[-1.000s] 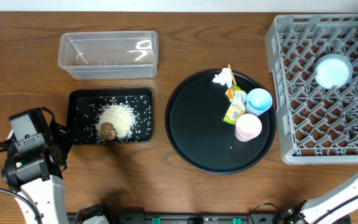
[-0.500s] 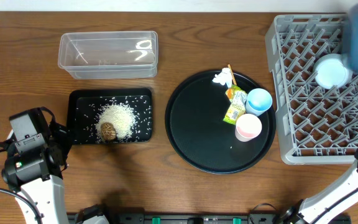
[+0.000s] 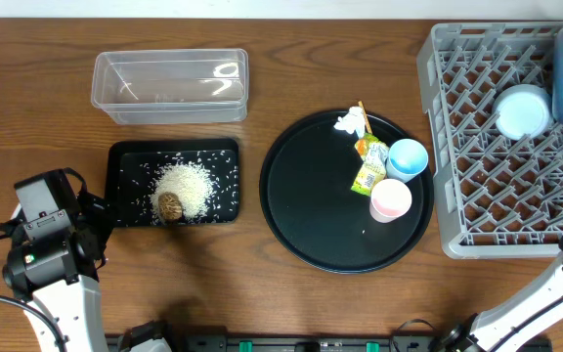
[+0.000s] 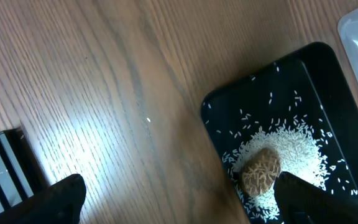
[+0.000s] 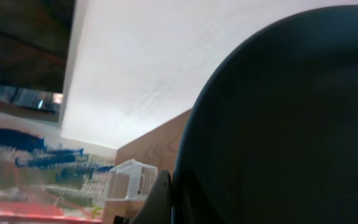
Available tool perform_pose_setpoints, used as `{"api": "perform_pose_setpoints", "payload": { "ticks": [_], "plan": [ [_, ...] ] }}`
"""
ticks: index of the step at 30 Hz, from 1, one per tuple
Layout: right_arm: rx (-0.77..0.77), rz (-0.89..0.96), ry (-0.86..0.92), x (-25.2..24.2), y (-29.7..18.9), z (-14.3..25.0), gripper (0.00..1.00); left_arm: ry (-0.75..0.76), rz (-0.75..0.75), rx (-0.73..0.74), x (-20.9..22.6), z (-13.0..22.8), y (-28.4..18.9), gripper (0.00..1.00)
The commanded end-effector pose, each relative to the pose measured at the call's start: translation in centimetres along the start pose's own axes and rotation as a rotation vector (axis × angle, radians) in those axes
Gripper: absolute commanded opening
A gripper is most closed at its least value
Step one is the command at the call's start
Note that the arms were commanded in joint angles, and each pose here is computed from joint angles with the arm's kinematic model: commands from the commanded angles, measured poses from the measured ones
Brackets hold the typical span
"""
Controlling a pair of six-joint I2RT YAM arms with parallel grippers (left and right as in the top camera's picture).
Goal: Sort waste into correct bins and load items into the dishwasher rack
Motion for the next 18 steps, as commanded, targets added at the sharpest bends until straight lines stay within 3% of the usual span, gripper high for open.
{"api": "perform_pose_setpoints", "payload": {
  "ticks": [1, 10, 18],
  "plan": [
    [0.039, -0.128, 0.065, 0.8, -0.1, 0.0, 0.01, -0.012, -0.01, -0.003, 0.1, -0.1, 0.0, 0.98],
    [0.013, -0.027, 0.1, -0.2, 0.0, 0.3, 0.01, -0.012, -0.01, -0.003, 0.1, -0.1, 0.0, 0.98],
    [0.007, 0.221, 0.097, -2.4, 0.1, 1.4, 0.01, -0.012, -0.01, -0.003, 0.1, -0.1, 0.0, 0.98]
  ]
}}
Point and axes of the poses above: each gripper's point midway between its finger pads, its own y axis out along the fingers, its own x axis along the line the jaws close on, z = x × y, the point moved 9 cm from there along -y, back along the fingers, and after that the axes turned 2 degrees about y, right-handed, at the moved point
